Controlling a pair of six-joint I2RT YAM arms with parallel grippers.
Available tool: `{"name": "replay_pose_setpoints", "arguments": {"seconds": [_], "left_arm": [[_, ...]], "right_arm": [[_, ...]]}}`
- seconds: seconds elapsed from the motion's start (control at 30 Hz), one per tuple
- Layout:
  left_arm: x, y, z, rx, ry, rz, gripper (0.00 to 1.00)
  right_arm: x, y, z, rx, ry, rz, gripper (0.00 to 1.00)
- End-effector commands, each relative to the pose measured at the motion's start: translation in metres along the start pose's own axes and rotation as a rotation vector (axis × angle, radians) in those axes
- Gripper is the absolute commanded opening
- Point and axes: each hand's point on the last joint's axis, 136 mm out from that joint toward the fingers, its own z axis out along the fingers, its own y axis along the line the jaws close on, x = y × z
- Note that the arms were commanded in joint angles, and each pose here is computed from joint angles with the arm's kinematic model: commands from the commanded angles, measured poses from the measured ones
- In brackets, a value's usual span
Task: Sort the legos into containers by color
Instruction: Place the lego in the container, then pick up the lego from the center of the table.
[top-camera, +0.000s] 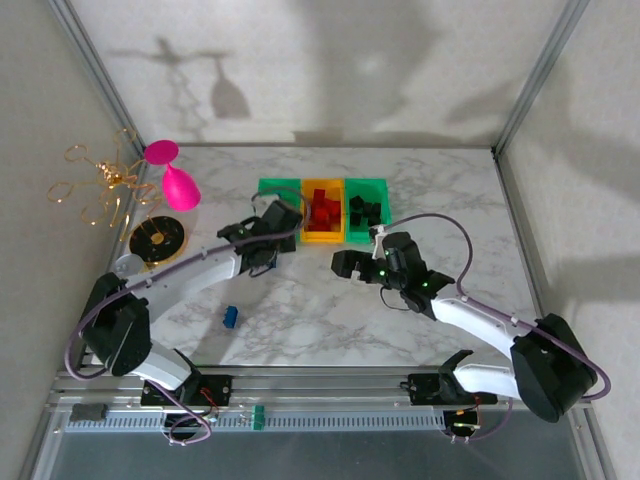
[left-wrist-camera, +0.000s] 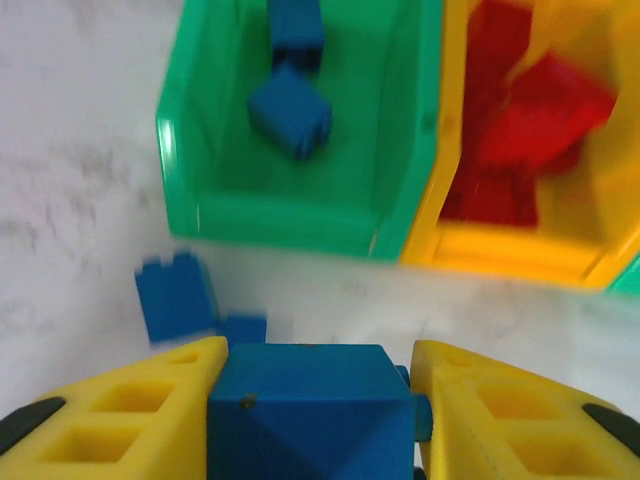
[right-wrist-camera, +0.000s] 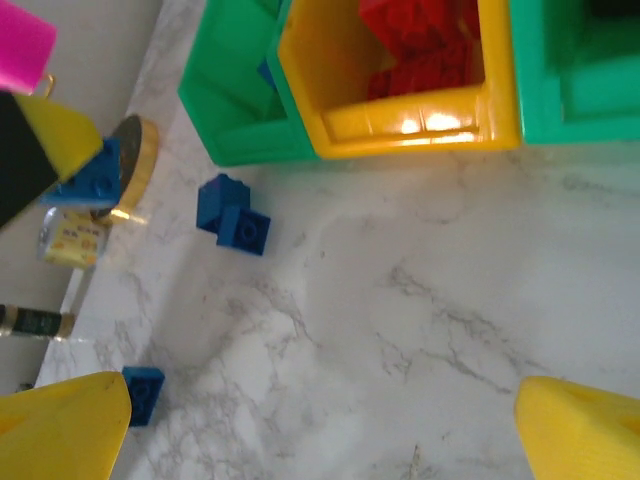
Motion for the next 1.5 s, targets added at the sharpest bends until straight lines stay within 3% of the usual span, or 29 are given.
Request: {"name": "replay_pose_setpoints", "arguments": {"seconds": [0.0,0.3,0.5,0.7,0.9,1.2,1.47], "left_arm": [[-0.031,0.010,0.015,-0.080,-0.039,0.038,0.45],[-0.076,-0.006,0.092,-0.129,-0.057,0.041,0.44],[-0.078,-0.006,0.142,-0.160,-0.021,0.021,0.44],[-0.073,-0.022,0.159,-0.102,0.017,0.027,0.51],[-0.084,-0.025,0.139,-0.076,0.013,0.042,0.59],[-0.101,-0.015,0.067,0.011,-0.052,-0.019,0.59],[-0.063,0.017,0.012,0.074,-0.052,-0.083,0.59]], "right_arm": [[-0.017,0.006,-0.006,0.000,-0.032,-0.002,0.98],[-0.019,-0.004,-0.011,0.023,-0.038,0.009,0.99],[-0.019,-0.013,-0.012,0.040,-0.036,0.023,0.99],[-0.024,-0.016,-0.011,0.044,-0.039,0.021,0.99],[-0.025,-0.016,-0.010,0.040,-0.030,0.022,0.98],[-0.022,-0.010,-0.011,0.009,-0.017,-0.016,0.99],[-0.003,-0.006,-0.005,0.014,0.065,-0.093,0.98]]}}
